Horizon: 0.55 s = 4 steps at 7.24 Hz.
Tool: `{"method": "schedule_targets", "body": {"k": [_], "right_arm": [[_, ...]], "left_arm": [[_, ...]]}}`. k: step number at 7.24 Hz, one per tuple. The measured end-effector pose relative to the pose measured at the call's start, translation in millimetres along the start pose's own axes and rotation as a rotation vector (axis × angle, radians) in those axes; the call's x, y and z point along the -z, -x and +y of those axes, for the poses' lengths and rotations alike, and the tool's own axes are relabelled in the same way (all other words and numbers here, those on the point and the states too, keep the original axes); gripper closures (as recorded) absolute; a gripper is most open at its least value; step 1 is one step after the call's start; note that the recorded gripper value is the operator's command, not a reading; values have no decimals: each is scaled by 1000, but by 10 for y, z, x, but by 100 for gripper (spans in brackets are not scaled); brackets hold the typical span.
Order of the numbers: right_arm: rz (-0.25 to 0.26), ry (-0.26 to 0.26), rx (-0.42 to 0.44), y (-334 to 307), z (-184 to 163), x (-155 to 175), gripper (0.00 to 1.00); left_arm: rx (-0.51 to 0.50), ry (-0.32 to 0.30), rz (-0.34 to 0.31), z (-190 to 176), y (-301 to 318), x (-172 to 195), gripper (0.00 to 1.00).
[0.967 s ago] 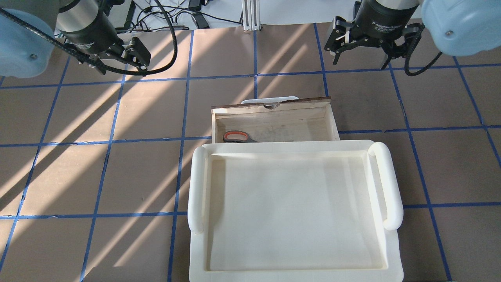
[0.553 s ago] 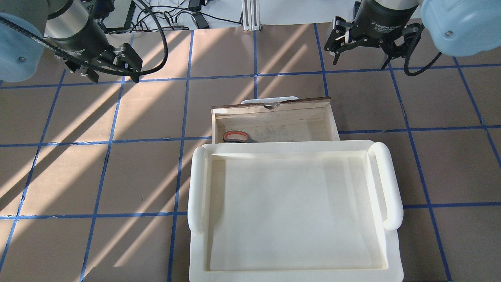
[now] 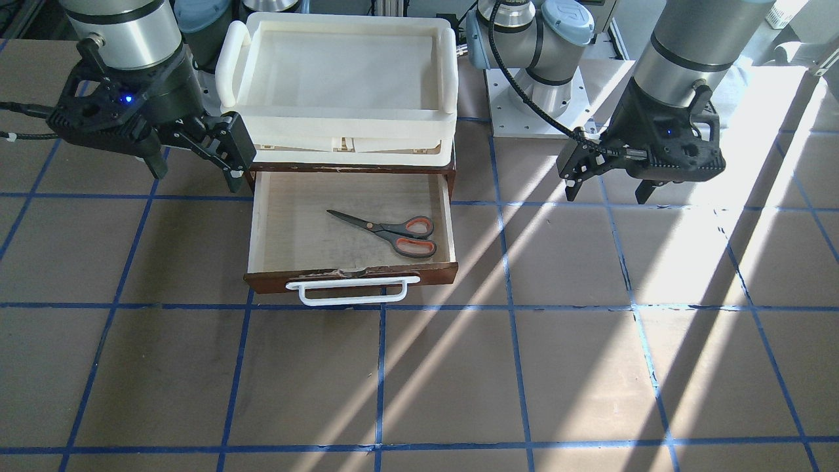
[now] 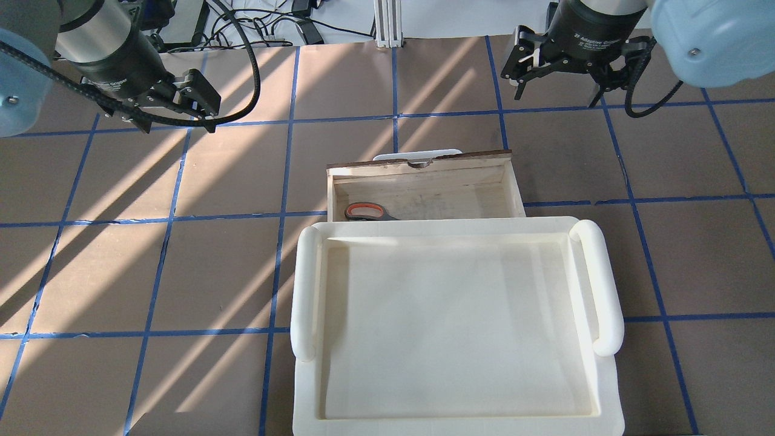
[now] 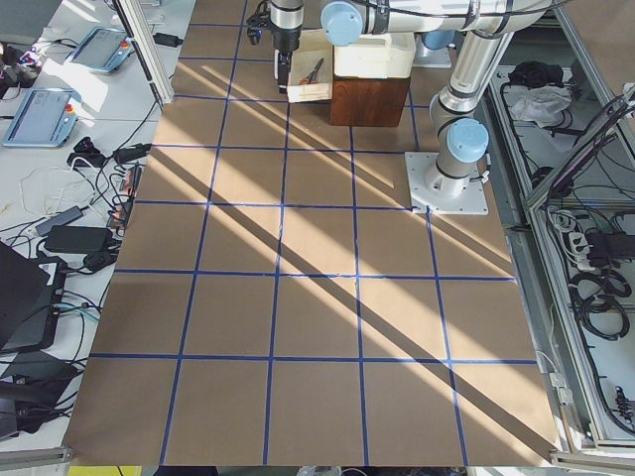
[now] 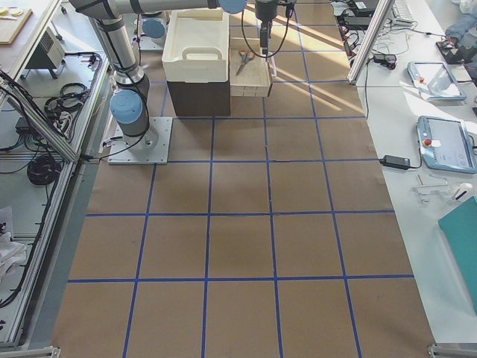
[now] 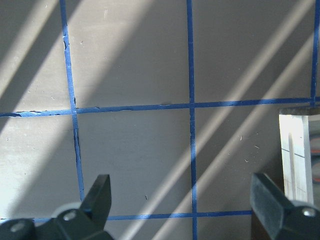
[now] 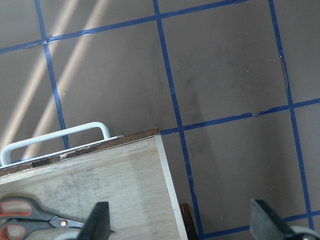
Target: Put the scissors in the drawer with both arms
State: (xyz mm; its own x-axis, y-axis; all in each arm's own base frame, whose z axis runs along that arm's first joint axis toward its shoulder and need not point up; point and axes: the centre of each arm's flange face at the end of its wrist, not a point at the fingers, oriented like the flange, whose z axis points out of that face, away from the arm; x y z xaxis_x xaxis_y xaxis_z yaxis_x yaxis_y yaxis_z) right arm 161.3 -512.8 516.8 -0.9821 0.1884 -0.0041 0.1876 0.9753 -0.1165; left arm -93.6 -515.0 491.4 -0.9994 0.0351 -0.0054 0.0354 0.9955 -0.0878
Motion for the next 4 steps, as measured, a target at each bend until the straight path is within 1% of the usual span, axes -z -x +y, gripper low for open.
{"method": "schedule_targets", "body": {"k": [2, 4], "right_arm": [[2, 0, -1, -14, -15, -9, 0], [2, -2, -4, -44, -42, -14, 0]], "left_arm": [[0, 3, 15, 61, -23, 16, 0], [0, 10, 16, 117, -29, -11, 0]]}}
